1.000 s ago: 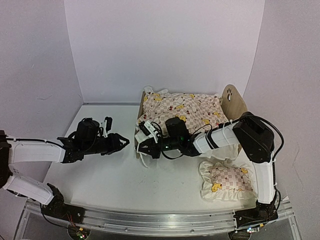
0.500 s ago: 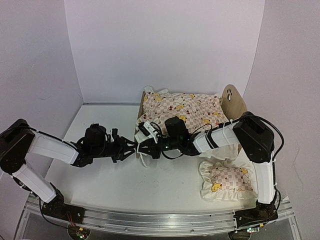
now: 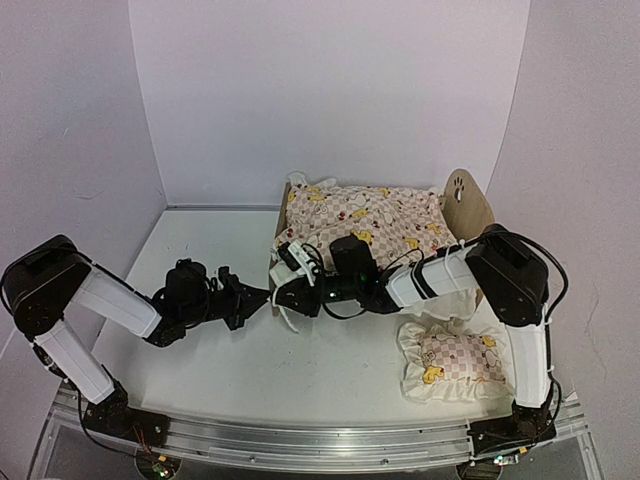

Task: Set up the pet bed

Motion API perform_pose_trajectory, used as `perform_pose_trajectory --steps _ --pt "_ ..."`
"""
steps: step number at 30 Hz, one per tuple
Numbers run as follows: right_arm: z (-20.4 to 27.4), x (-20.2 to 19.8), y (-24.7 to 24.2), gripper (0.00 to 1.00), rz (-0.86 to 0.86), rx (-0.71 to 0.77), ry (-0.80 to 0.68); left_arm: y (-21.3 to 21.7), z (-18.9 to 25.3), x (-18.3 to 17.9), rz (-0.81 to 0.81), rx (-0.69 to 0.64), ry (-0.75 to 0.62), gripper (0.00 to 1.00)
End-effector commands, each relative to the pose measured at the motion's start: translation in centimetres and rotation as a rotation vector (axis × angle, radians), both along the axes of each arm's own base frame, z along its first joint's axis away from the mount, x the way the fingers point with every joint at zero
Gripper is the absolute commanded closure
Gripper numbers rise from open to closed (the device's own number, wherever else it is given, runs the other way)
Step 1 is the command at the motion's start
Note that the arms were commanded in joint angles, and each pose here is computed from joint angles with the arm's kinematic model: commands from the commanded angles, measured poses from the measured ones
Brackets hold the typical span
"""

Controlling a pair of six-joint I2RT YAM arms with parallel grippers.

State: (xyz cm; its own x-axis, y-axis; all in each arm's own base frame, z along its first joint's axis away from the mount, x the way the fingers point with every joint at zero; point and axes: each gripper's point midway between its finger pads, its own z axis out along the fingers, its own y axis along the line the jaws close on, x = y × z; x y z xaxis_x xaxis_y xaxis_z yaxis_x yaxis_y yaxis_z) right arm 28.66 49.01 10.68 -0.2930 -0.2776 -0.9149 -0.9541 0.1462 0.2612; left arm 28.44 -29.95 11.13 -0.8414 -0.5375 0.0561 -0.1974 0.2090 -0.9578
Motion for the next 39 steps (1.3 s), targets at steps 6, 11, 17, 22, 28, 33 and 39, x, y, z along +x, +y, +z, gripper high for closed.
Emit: perform_pose_trajectory --steps 6,11,17,22,28,33,39 --pt "2.7 -1.2 -3.3 0.56 -0.26 -0.016 0.223 -0.5 1.8 -0.7 -0.03 -0.092 -0.061 1.0" --pt "1.3 -2.8 -3.1 0.42 -0.256 -0.014 0.291 -0.6 1.5 -0.8 -0.041 -0.095 -0.061 1.0" --pt "-0.7 -1.3 -1.8 0.37 -0.33 -0.01 0.248 -0.4 1.6 -0.7 -0.031 -0.101 -0.07 1.0" --pt "-0.8 0.3 -0.3 0.36 -0.381 0.053 0.203 -0.4 1.8 -0.7 -0.029 -0.108 -0.074 1.0" --pt "-0.7 0.1 1.6 0.5 -0.366 0.151 0.212 -0.2 2.1 -0.7 -0.019 -0.113 -0.089 1.0" --pt "-0.7 -0.6 1.6 0.8 -0.35 0.2 0.268 0.0 2.6 -0.6 -0.008 -0.117 -0.107 1.0" --pt "-2.4 -1.1 -0.6 1.0 -0.421 0.16 0.308 0.8 9.8 1.1 0.027 -0.103 -0.41 1.0"
